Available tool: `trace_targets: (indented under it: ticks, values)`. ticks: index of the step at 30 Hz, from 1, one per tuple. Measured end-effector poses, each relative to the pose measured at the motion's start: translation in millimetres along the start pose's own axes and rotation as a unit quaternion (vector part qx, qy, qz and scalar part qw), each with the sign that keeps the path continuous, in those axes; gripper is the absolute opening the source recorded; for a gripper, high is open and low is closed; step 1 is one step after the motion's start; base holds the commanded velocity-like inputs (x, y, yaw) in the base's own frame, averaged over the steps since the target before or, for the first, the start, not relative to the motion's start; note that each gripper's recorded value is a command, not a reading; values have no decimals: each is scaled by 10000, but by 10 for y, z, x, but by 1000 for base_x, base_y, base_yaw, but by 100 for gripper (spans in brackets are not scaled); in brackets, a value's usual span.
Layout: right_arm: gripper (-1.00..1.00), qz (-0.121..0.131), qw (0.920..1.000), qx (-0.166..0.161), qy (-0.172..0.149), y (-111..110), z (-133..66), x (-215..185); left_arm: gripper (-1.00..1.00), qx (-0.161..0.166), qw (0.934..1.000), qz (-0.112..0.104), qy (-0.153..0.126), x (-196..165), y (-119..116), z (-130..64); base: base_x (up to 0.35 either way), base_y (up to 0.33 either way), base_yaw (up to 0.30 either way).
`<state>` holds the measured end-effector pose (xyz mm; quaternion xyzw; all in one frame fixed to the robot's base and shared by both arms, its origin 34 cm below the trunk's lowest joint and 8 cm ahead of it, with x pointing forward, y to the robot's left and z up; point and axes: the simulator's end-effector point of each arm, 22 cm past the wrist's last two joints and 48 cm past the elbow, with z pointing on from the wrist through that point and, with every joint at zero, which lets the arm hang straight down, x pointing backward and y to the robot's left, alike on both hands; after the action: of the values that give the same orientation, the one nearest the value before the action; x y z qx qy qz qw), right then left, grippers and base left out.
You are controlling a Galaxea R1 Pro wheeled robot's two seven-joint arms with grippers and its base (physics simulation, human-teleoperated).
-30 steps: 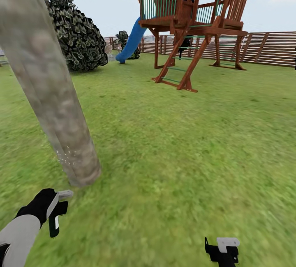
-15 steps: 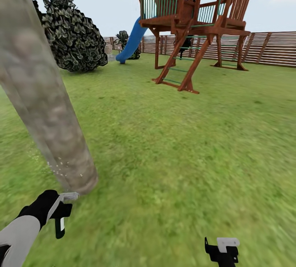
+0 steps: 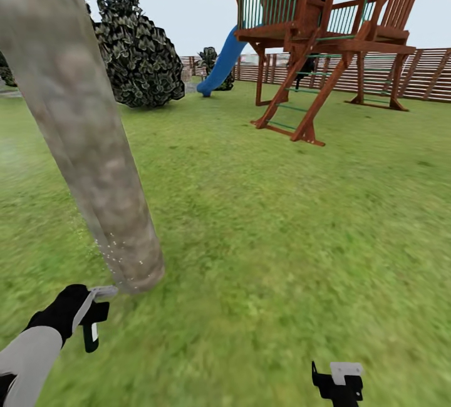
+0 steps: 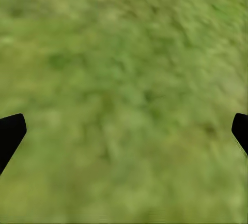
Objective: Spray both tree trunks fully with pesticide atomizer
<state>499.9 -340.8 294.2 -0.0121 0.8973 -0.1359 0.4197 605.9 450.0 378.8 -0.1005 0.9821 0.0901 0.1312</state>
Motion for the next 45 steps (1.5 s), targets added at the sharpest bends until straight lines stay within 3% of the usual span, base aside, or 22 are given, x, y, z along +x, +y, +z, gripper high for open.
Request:
trace_targets:
  ticks: [10, 12, 14, 21, 45]
  values:
    - [100, 3, 10000, 0, 0, 4, 1, -1, -100, -20, 9998, 39, -195, -240, 0, -114, 4, -2, 172]
    - [100, -3, 10000, 7, 1, -11, 2, 1, -100, 101, 9993, -7, -360, -500, -87, -239, 0, 0, 3]
    - [100, -5, 10000, 5, 2, -10, 2, 2, -100, 243, 9991, 2, -354, -564, -132, -284, 0, 0, 0]
    - [100, -5, 10000, 7, 0, -12, 3, 2, -100, 93, 9992, 280, -267, -490, -59, -258, 0, -99, 0]
    - [100, -5, 10000, 8, 0, -12, 2, 1, -100, 131, 9992, 251, -282, -498, -96, -260, 0, -274, 0]
